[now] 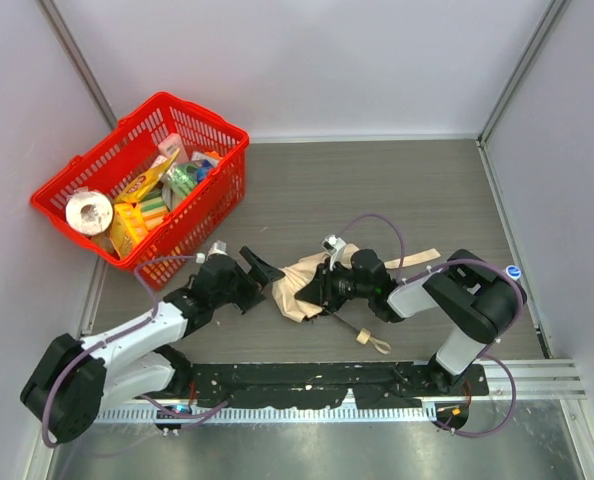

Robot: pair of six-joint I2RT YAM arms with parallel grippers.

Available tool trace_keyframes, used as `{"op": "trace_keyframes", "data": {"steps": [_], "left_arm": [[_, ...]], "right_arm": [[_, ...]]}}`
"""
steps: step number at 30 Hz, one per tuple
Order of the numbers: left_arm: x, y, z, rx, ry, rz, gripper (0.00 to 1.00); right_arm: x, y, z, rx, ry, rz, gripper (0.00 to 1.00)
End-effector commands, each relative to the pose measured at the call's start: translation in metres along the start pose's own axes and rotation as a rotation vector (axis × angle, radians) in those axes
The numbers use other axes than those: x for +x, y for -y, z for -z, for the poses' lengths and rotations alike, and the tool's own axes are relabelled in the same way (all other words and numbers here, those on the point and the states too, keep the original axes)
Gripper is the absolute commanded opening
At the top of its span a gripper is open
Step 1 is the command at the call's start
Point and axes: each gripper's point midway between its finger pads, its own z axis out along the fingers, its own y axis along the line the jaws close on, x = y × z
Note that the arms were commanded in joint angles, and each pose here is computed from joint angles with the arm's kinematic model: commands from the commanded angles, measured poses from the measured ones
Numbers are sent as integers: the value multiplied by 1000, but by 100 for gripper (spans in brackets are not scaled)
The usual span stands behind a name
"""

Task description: Put away the umbrella

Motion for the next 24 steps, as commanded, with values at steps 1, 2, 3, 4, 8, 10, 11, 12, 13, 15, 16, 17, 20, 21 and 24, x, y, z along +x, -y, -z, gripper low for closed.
{"op": "trace_keyframes", "data": {"steps": [1, 2, 3, 4, 8, 10, 11, 12, 13, 15, 16, 17, 20, 21, 24], "left_arm": [[17, 22, -13, 77, -65, -39, 100], [21, 27, -16, 86, -69, -51, 100], [21, 24, -22, 65, -56, -59, 100], [22, 23, -27, 62, -45, -63, 100], [23, 24, -43, 100, -32, 3, 99], [19, 22, -51, 91, 3, 1, 95], [18, 23, -55, 103, 6, 3, 91], [19, 28, -59, 133, 8, 1, 87], [18, 31, -62, 144, 13, 6, 84], [19, 33, -69, 139, 14, 7, 83], [20, 32, -71, 137, 17, 7, 80], [21, 32, -73, 140, 18, 10, 76], [20, 30, -75, 143, 43, -4, 65], [18, 28, -76, 138, 54, -9, 58], [18, 25, -75, 131, 61, -14, 38]], "right_arm": [[47, 11, 9, 27, -164, -140, 1], [45, 10, 9, 19, -157, -140, 1], [43, 8, 8, 8, -153, -143, 1], [41, 6, 7, -5, -145, -140, 1], [36, -4, 7, -53, -138, -141, 1], [34, -8, 8, -74, -135, -134, 1], [36, -8, 8, -75, -143, -135, 1], [36, -9, 8, -82, -146, -135, 1], [37, -9, 7, -86, -151, -137, 1], [37, -10, 7, -97, -154, -138, 1], [38, -11, 7, -103, -158, -138, 1], [37, -12, 6, -110, -156, -136, 1], [38, -16, 7, -131, -165, -134, 1], [40, -15, 7, -129, -169, -136, 1], [41, -12, 7, -115, -173, -131, 1]]}}
